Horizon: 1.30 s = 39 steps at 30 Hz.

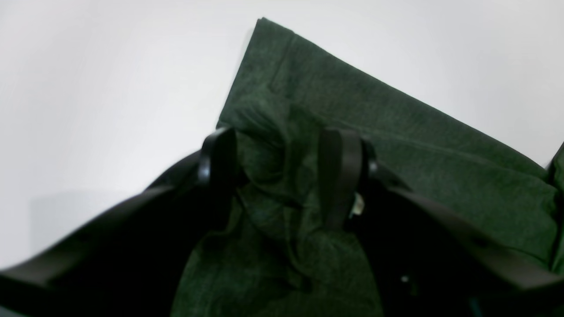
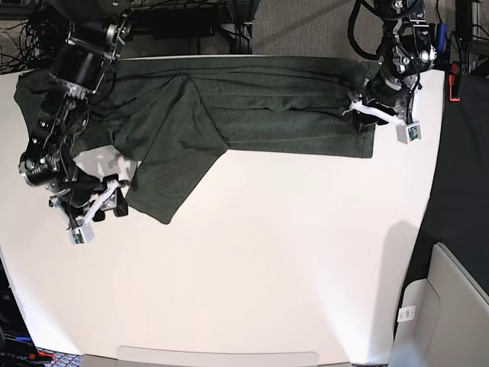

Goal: Fold the T-shirt properly
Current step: 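Move the right gripper back to the sleeve cuff and grasp it, then drag the sleeve with the right gripper across the shirt toward the left gripper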

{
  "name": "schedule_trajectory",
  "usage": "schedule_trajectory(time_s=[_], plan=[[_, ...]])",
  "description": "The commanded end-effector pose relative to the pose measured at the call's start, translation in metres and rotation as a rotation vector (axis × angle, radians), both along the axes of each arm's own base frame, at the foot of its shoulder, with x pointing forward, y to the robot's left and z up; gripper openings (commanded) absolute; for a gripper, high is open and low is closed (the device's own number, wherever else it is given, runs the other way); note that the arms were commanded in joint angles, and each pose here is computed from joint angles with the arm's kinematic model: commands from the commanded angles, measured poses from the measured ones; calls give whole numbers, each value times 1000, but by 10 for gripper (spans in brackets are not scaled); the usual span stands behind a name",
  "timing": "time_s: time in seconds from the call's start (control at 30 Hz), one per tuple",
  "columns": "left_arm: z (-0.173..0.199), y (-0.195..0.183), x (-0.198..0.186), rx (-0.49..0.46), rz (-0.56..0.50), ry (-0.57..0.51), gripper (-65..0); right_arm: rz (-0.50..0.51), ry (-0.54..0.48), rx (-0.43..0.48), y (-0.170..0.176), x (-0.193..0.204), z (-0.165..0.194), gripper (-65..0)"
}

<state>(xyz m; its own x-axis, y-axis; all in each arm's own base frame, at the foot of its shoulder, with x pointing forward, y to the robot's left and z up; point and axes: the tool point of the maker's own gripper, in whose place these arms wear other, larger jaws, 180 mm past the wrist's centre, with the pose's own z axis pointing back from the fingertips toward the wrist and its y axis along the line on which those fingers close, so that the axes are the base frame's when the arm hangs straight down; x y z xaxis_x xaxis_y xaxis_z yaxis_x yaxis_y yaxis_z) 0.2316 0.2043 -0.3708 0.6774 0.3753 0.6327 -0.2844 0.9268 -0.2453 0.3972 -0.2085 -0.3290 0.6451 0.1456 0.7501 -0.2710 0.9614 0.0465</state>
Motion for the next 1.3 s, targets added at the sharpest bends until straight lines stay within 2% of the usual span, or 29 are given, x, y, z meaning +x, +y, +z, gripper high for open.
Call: schedule_trajectory(time_s=[0.0, 0.27, 0.57, 0.63, 0.77, 0.83, 0.97, 1.07, 1.27], plan=[[9, 3, 5, 14, 0, -37, -361, 7, -49, 9, 4, 15, 14, -343], [11, 3, 7, 15, 1, -44, -361, 5, 12, 2, 26, 29, -23, -343], [12, 5, 8, 19, 3, -46, -361, 43, 119, 26, 41, 20, -58, -352], [12, 5, 8, 19, 3, -46, -361, 95, 147, 4, 54, 15, -66, -395], [12, 6, 9, 22, 1, -47, -361, 174, 247, -47, 71, -4, -85, -563], [12, 6, 9, 23, 1, -47, -361, 207, 281, -62, 80, -11, -90, -621], [12, 6, 9, 23, 1, -47, -361, 266, 244, 0, 103, -17, -80, -646], [13, 7, 9, 25, 0, -47, -361, 303, 224, -13, 109, -23, -67, -646], [19, 11, 13, 43, 17, -100, -361, 407, 109, 84, 147, -45, -21, -646]])
